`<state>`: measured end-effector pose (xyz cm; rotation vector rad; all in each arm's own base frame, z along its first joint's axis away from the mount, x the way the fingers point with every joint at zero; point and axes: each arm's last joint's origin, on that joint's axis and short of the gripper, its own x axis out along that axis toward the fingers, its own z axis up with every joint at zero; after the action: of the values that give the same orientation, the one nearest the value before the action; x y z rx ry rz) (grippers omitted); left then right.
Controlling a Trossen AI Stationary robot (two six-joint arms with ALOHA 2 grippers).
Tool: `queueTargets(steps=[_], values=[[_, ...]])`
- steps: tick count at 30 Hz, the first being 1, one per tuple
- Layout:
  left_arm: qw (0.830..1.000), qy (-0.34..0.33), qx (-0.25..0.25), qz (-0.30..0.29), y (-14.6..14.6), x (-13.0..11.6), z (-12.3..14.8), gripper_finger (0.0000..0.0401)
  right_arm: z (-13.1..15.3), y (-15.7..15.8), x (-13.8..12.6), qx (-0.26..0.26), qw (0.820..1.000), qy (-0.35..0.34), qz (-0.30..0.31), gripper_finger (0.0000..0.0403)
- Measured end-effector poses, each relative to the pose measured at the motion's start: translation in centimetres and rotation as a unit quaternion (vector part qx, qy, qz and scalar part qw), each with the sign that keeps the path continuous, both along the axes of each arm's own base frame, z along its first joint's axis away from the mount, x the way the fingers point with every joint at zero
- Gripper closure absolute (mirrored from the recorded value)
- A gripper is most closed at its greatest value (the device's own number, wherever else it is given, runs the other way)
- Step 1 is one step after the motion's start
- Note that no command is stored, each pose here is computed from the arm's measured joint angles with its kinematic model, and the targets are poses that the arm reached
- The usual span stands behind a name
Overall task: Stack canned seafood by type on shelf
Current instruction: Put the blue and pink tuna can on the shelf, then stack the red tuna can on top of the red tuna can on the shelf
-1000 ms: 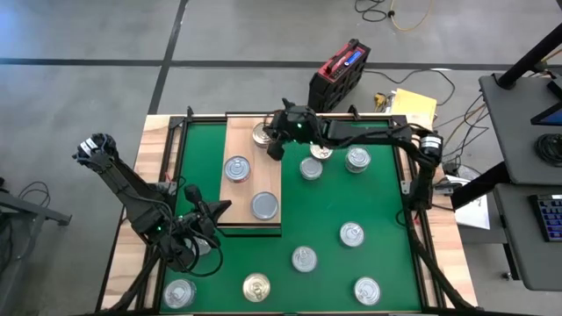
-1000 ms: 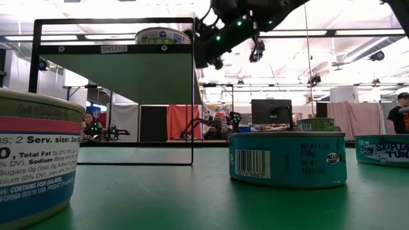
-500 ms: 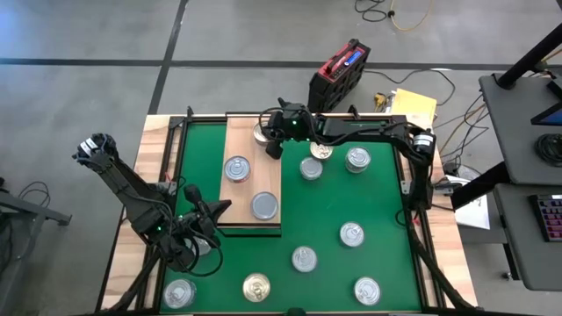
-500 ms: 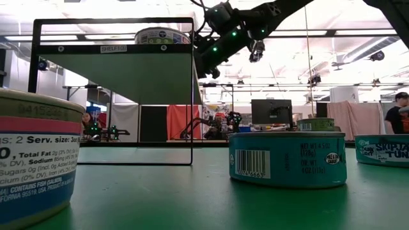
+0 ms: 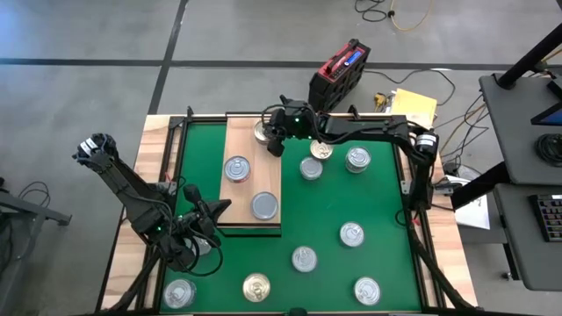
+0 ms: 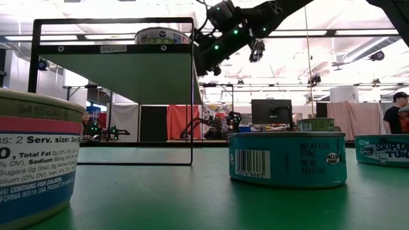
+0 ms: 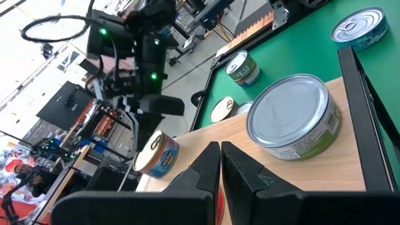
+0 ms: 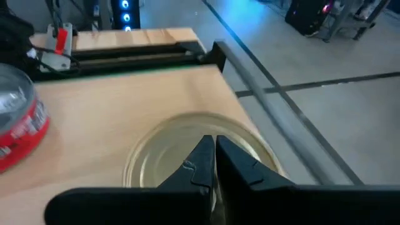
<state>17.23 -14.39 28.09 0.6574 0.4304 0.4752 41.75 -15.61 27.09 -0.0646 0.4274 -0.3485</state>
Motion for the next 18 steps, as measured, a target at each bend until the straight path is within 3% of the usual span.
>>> queueTargets(steps=[5,11,18], values=[[1.000,-0.002,-0.003,0.001,0.0,0.0,0.0,0.0401,1.1,0.8,-0.4,0.000,1.000,-0.005,0.006,0.0394],[1.000,-0.018,-0.023,0.002,-0.2,0.2,0.2,0.0401,4.3,4.7,-1.6,0.000,0.999,-0.008,0.045,0.0394],[0.993,-0.020,-0.108,-0.041,-1.0,0.8,0.4,0.0401,4.9,10.6,-4.8,0.017,0.998,0.010,0.064,0.0394]])
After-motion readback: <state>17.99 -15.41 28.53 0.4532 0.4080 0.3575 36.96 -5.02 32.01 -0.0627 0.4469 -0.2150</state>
